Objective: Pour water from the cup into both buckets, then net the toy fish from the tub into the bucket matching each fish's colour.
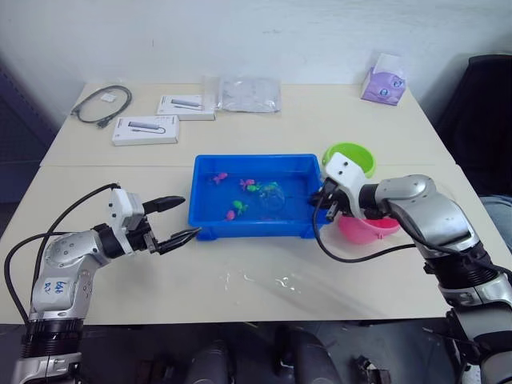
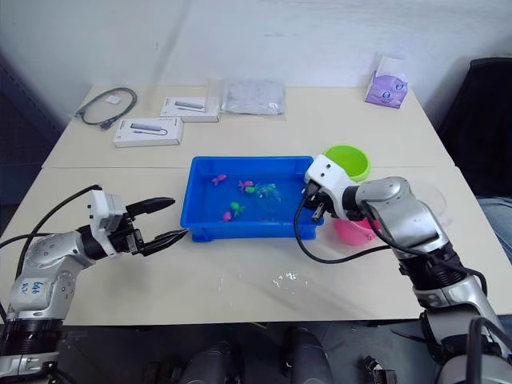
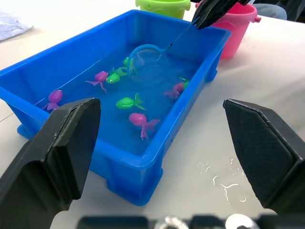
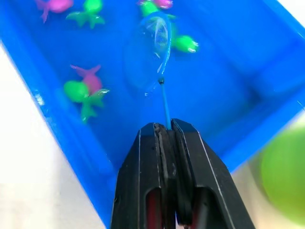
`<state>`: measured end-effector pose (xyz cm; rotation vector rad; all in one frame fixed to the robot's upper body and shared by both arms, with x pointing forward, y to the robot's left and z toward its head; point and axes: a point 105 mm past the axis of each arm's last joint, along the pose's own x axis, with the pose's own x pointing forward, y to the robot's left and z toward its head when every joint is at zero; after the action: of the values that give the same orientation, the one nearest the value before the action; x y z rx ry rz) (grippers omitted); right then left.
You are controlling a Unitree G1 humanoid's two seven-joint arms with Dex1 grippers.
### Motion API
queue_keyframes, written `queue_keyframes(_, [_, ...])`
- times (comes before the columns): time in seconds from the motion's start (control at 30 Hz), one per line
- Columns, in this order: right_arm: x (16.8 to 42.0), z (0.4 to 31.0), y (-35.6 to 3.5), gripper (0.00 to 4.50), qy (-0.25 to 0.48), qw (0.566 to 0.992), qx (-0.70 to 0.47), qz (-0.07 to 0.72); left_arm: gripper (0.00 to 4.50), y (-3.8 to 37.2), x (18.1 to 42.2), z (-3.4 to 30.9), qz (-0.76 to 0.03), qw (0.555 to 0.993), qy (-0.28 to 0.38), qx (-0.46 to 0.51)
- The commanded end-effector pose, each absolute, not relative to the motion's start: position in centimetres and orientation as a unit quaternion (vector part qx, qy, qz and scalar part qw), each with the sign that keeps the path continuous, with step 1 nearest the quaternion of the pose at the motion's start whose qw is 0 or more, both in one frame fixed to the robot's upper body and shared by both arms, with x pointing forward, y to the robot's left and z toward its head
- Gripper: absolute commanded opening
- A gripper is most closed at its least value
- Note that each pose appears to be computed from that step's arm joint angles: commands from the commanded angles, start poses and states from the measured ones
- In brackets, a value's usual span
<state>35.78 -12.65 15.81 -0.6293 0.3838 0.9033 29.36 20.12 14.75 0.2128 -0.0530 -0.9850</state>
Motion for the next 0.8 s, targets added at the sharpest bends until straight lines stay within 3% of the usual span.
queue_keyframes(0.03, [35.9, 16.7, -12.6, 0.0, 0.162, 0.811, -0.355, 0.436, 4.43, 20.0, 29.1, 15.2, -0.476, 0.871, -0.038, 0.117])
queue_keyframes(0.27, [35.5, 16.8, -11.1, 0.0, 0.166, 0.784, -0.354, 0.482, 4.43, 20.1, 28.9, 14.9, -0.477, 0.87, -0.036, 0.121])
queue_keyframes(0.8, [35.8, 18.0, -10.1, 0.0, 0.176, 0.84, -0.203, 0.471, 4.43, 20.6, 29.0, 14.4, -0.475, 0.87, -0.031, 0.126])
